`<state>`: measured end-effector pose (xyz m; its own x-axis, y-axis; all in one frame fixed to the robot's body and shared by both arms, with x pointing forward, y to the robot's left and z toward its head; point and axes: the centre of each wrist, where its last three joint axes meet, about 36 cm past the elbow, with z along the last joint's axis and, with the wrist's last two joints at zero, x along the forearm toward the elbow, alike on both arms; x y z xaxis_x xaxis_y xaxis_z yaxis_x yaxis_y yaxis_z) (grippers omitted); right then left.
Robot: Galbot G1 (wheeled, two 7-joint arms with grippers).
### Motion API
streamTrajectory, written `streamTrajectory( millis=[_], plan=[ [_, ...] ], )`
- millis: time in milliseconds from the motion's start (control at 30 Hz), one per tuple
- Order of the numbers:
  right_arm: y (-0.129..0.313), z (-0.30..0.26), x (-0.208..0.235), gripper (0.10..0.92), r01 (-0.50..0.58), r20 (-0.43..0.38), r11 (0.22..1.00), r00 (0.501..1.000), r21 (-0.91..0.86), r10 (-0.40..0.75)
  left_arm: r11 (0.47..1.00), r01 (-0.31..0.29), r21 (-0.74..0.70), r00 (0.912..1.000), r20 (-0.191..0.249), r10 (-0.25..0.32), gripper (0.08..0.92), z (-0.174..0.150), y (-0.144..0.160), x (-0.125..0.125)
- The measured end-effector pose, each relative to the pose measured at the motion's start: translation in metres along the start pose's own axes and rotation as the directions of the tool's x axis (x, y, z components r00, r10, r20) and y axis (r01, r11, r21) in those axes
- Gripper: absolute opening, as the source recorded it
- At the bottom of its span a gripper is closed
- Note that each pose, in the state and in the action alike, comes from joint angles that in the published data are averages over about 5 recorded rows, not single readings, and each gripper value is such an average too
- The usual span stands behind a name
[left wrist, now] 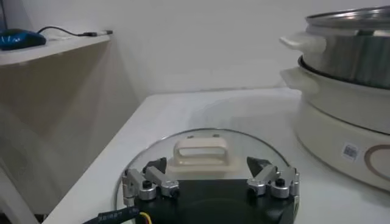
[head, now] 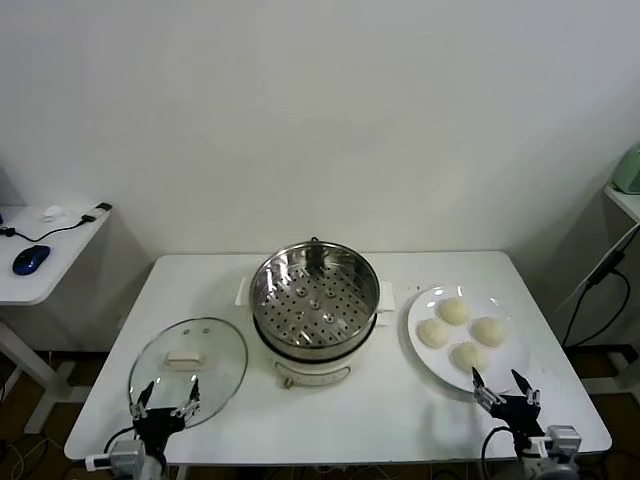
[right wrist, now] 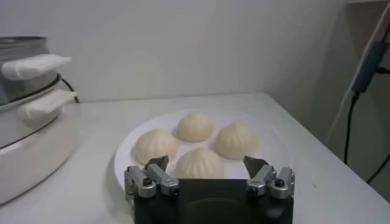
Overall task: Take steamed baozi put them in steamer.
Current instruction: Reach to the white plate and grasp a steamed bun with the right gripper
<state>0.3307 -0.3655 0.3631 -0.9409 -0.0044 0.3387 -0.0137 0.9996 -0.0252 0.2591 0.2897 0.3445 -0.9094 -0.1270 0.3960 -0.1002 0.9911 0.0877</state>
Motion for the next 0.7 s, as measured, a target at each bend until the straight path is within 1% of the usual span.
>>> streamTrajectory(
  millis=[67,233,333,400,467,533,633,700],
  plan=[
    [-0.004,-0.009,-0.010,0.823,0.009,0.008,1.000,1.000,0.017,-0.009,1.000,-0.002,0.000,1.0000,0.002,0.002,0.823,-0.001,0.000,0.000],
    [-0.024,-0.060,-0.064,0.823,0.065,0.027,0.989,0.997,0.132,-0.069,1.000,-0.008,0.002,0.9999,0.014,0.008,0.823,-0.006,0.001,-0.001],
    [-0.035,-0.094,-0.096,0.823,0.132,0.005,0.962,0.991,0.239,-0.137,1.000,-0.011,0.004,0.9997,0.020,0.011,0.823,-0.008,0.002,-0.002],
    [-0.042,-0.117,-0.115,0.823,0.196,-0.029,0.926,0.980,0.323,-0.198,1.000,-0.013,0.004,0.9996,0.024,0.013,0.823,-0.009,0.003,-0.003],
    [-0.049,-0.139,-0.132,0.823,0.276,-0.079,0.869,0.960,0.411,-0.267,1.000,-0.014,0.004,0.9995,0.028,0.014,0.823,-0.010,0.004,-0.004],
    [-0.055,-0.159,-0.148,0.823,0.368,-0.145,0.789,0.928,0.491,-0.343,1.000,-0.015,0.004,0.9994,0.032,0.015,0.823,-0.012,0.006,-0.005],
    [-0.062,-0.187,-0.170,0.823,0.505,-0.263,0.639,0.859,0.581,-0.440,1.000,-0.018,0.004,0.9992,0.036,0.018,0.823,-0.013,0.007,-0.006],
    [-0.067,-0.206,-0.184,0.823,0.581,-0.348,0.527,0.806,0.620,-0.480,1.000,-0.020,0.003,0.9991,0.037,0.020,0.823,-0.013,0.008,-0.006]
  ],
)
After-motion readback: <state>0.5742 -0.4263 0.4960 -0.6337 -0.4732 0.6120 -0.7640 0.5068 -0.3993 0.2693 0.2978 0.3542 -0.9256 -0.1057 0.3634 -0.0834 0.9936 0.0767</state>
